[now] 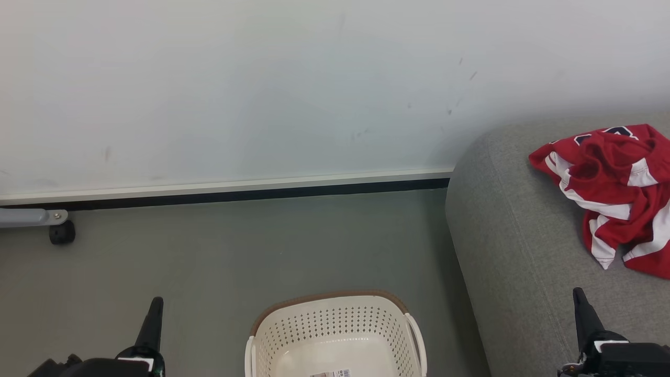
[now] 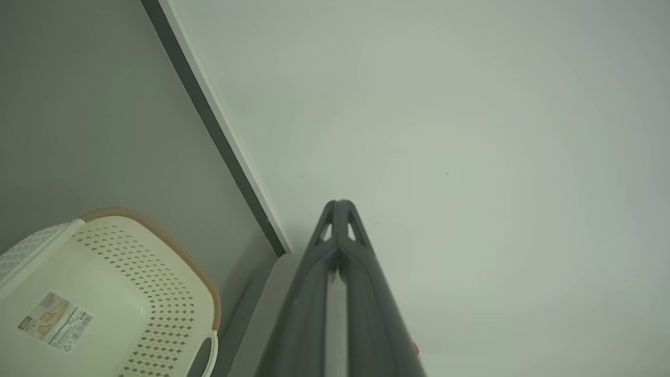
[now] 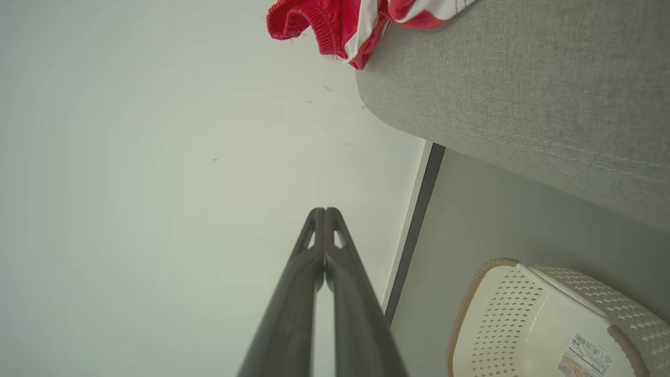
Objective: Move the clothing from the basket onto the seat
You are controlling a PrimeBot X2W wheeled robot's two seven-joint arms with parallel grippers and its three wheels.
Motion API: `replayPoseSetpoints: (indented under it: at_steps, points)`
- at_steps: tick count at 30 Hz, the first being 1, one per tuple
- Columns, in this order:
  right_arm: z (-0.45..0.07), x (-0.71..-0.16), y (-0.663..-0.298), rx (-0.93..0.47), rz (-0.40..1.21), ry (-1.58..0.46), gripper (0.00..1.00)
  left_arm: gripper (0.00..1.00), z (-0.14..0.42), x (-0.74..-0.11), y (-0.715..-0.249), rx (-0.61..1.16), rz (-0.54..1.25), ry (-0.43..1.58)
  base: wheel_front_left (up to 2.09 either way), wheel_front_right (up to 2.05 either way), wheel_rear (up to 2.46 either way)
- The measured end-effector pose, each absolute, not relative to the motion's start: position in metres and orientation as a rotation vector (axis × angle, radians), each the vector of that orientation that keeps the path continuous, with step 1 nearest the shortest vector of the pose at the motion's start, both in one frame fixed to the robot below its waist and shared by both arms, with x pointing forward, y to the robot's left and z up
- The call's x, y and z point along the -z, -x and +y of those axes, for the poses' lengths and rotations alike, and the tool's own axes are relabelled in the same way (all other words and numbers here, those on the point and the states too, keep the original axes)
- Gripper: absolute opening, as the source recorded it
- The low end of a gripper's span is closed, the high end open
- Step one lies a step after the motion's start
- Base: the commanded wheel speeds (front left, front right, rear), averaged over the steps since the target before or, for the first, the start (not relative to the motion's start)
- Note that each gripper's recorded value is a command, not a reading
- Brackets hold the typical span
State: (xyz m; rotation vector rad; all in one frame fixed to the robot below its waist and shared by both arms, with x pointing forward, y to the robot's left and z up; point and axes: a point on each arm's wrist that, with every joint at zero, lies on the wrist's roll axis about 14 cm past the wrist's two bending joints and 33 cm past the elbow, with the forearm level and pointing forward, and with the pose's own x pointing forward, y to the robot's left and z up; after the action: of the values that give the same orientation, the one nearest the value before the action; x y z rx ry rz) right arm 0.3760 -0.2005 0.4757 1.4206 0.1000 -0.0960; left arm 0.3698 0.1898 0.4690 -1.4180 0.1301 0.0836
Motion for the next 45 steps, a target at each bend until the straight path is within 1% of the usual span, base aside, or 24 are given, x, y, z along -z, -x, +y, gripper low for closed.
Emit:
replayPoseSetpoints:
  at_steps: [11,45]
  points:
    - [-0.205,-0.481,-0.380,0.084,0.055,-1.570,0.00,0.00,0.191,-0.478,-0.378,-0.059,0.095,1.560,0.00,0.00,0.00]
    - [-0.205,-0.482,-0.381,0.081,0.050,-1.572,0.00,0.00,0.191,-0.479,-0.379,-0.055,0.087,1.572,0.00,0.00,0.00]
